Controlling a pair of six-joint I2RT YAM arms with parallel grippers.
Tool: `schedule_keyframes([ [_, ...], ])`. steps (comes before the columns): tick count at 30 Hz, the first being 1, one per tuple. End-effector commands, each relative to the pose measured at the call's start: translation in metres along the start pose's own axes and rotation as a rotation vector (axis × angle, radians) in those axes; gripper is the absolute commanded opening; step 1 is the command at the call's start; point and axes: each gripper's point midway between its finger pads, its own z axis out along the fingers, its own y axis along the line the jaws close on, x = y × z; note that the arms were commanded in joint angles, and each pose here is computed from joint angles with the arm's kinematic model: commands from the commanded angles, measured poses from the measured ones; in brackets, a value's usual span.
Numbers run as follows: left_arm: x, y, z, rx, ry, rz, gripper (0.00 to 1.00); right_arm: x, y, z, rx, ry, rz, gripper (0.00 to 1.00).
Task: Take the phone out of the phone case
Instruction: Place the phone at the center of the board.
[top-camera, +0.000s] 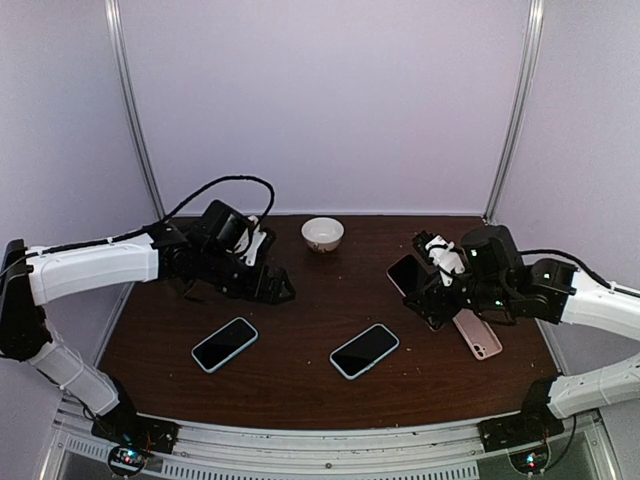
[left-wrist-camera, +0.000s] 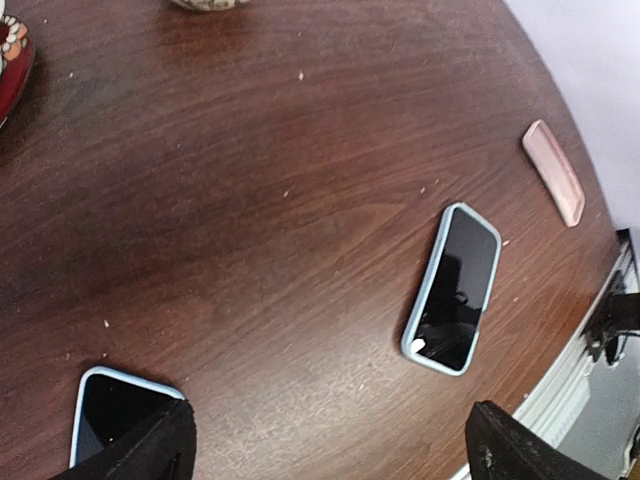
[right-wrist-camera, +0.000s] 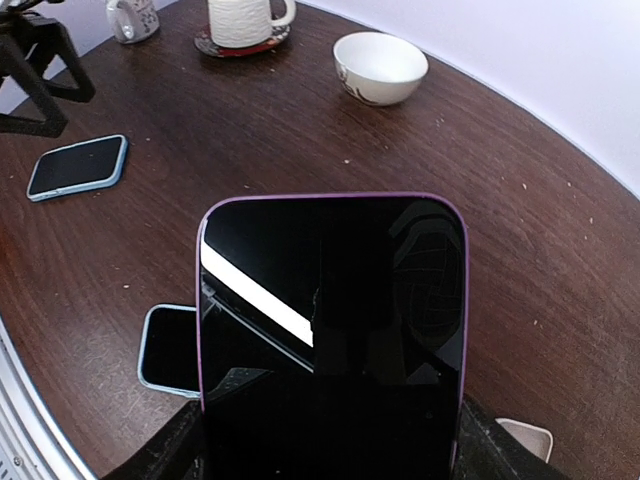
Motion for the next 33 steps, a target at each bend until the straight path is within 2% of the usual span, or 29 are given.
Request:
schedule_keyframes([
  [1,0.009,0.01,0.009,-0.067,0.022,0.051,0.97,-0.007,-0.022,0.004,0.071,0.008,0.088,0.37],
  [7,0.025,0.011,0.015,-0.094,0.05,0.104,0.95,-0.003,-0.043,0.025,0.097,0.089,0.203,0.38],
  [13,0.041,0.017,0.019,-0.19,0.045,0.221,0.95,0.001,-0.059,0.055,0.102,0.205,0.303,0.37],
  [21,0.049,0.051,0.015,-0.355,-0.08,0.265,0.97,0.009,-0.078,0.097,0.126,0.345,0.397,0.36],
  [24,0.057,0.064,0.017,-0.396,-0.101,0.275,0.97,0.004,-0.088,0.113,0.135,0.355,0.432,0.35],
  [29,0.062,0.065,0.02,-0.374,-0.115,0.298,0.98,0.003,-0.117,0.131,0.213,0.381,0.456,0.35],
  [33,0.062,0.065,0.018,-0.362,-0.139,0.298,0.98,0.012,-0.143,0.149,0.26,0.449,0.501,0.36],
])
